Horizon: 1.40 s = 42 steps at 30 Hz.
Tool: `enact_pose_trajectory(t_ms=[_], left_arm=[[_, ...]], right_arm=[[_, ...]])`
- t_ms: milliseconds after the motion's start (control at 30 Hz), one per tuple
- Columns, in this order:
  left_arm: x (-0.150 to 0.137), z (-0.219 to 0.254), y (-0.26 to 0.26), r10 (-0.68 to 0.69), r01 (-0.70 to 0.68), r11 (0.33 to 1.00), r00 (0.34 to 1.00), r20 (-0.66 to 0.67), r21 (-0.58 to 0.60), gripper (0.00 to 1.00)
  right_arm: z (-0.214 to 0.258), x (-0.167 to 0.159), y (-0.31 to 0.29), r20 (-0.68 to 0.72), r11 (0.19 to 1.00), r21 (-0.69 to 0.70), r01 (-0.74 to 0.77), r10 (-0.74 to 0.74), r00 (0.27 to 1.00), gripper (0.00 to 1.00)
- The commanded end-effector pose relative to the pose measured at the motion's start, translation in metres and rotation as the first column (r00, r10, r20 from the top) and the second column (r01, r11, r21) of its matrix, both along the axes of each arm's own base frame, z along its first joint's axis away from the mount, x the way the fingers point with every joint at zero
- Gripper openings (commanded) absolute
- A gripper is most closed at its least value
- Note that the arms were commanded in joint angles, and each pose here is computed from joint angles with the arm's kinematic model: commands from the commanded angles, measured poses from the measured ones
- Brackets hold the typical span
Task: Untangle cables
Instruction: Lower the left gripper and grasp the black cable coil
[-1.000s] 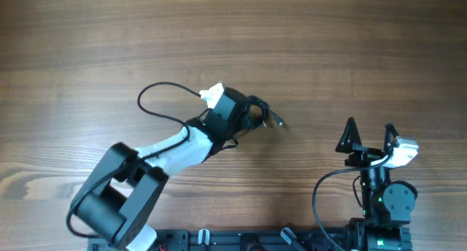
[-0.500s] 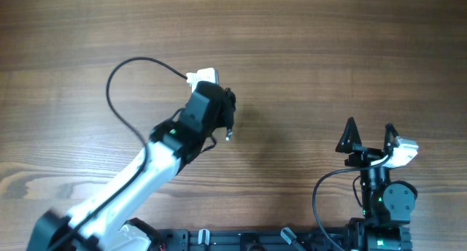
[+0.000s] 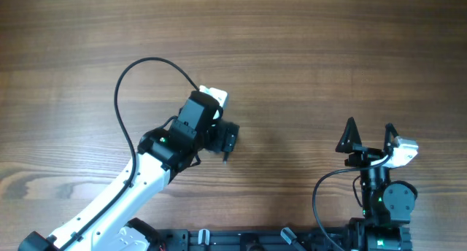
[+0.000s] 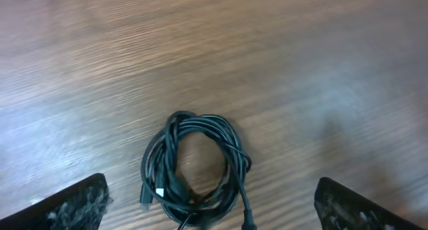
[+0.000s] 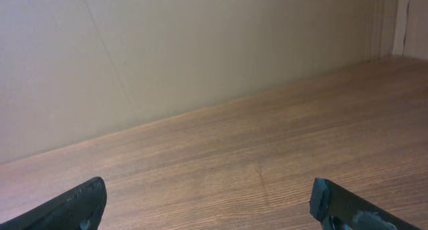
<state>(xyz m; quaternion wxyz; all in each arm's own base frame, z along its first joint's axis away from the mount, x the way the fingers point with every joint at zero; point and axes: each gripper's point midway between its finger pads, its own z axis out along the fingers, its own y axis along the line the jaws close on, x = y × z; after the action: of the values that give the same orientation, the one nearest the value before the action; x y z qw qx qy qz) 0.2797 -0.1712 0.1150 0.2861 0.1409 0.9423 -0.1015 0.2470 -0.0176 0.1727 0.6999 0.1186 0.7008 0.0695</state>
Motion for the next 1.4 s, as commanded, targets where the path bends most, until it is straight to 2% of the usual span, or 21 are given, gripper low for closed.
enact_pose_trajectory(t_ms=[0,100,233,267,367,467,533,600,667,700,800,933,1100,1133,1167,1200,1267,1300,1367], left_arm=[[0.014,0.006,0.024,0.344,-0.346,0.932,0.938,-0.036,-0.110,1.00],[0.008,-0.001,0.021,0.543,-0.585,0.776,0.810,-0.222,-0.237,1.00],[-0.002,-0.019,0.011,0.647,-0.765,0.596,0.638,-0.419,-0.245,1.00],[-0.003,-0.025,0.008,0.656,-0.779,0.582,0.619,-0.433,-0.233,1.00],[0.000,-0.041,0.003,0.644,-0.757,0.623,0.639,-0.421,-0.196,0.99],[0.008,-0.057,0.002,0.510,-0.561,0.819,0.807,-0.296,-0.120,0.89],[0.009,-0.066,0.006,0.438,-0.465,0.884,0.862,-0.254,-0.052,0.79],[0.011,-0.068,0.012,0.407,-0.424,0.905,0.882,-0.236,-0.023,0.71],[0.014,-0.068,0.017,0.343,-0.348,0.937,0.916,-0.207,0.012,0.73],[0.013,-0.069,0.021,0.295,-0.292,0.955,0.936,-0.193,0.043,0.77],[0.012,-0.072,0.032,0.226,-0.209,0.972,0.956,-0.189,0.107,0.78],[0.014,-0.079,0.042,0.144,-0.114,0.981,0.970,-0.196,0.155,0.71],[0.009,-0.091,0.023,0.015,0.009,0.996,0.967,-0.252,0.093,0.62],[0.009,-0.096,0.022,0.012,0.012,0.996,0.965,-0.261,0.089,0.56],[0.008,-0.101,0.021,0.011,0.014,0.996,0.962,-0.272,0.091,0.45],[0.008,-0.106,0.021,0.013,0.015,0.995,0.959,-0.282,0.095,0.29],[0.008,-0.113,0.022,0.018,0.012,0.995,0.955,-0.296,0.102,0.16],[0.008,-0.118,0.022,0.020,0.013,0.994,0.952,-0.305,0.106,0.06],[0.007,-0.118,0.022,0.020,0.013,0.994,0.952,-0.306,0.106,0.04]], right_arm=[[0.003,0.000,0.002,0.013,1.000,-0.003,-0.011,0.011,1.000,1.00],[0.003,0.000,0.002,0.013,1.000,-0.003,-0.011,0.011,1.000,1.00],[0.003,0.000,0.002,0.013,1.000,-0.002,-0.011,0.011,1.000,1.00],[0.003,0.000,0.002,0.013,1.000,-0.002,-0.011,0.011,1.000,1.00],[0.003,0.000,0.002,0.014,1.000,-0.003,-0.011,0.011,1.000,1.00],[0.003,0.000,0.002,0.013,1.000,-0.003,-0.011,0.011,1.000,1.00],[0.003,0.000,0.002,0.014,1.000,-0.003,-0.011,0.011,1.000,1.00],[0.003,0.000,0.002,0.013,1.000,-0.003,-0.011,0.011,1.000,1.00],[0.003,0.000,0.002,0.013,1.000,-0.003,-0.011,0.011,1.000,1.00],[0.003,0.000,0.002,0.013,1.000,-0.003,-0.011,0.011,1.000,1.00],[0.003,0.000,0.002,0.013,1.000,-0.003,-0.011,0.011,1.000,1.00],[0.003,0.000,0.002,0.013,1.000,-0.003,-0.011,0.011,1.000,1.00],[0.003,0.000,0.002,0.014,1.000,-0.003,-0.011,0.011,1.000,1.00],[0.003,0.000,0.002,0.014,1.000,-0.003,-0.011,0.011,1.000,1.00],[0.003,0.000,0.002,0.013,1.000,-0.003,-0.011,0.011,1.000,1.00],[0.003,0.000,0.002,0.013,1.000,-0.003,-0.011,0.011,1.000,1.00],[0.003,0.000,0.002,0.013,1.000,-0.003,-0.011,0.011,1.000,1.00],[0.003,0.000,0.002,0.013,1.000,-0.003,-0.011,0.011,1.000,1.00],[0.003,0.000,0.002,0.013,1.000,-0.003,-0.011,0.011,1.000,1.00]])
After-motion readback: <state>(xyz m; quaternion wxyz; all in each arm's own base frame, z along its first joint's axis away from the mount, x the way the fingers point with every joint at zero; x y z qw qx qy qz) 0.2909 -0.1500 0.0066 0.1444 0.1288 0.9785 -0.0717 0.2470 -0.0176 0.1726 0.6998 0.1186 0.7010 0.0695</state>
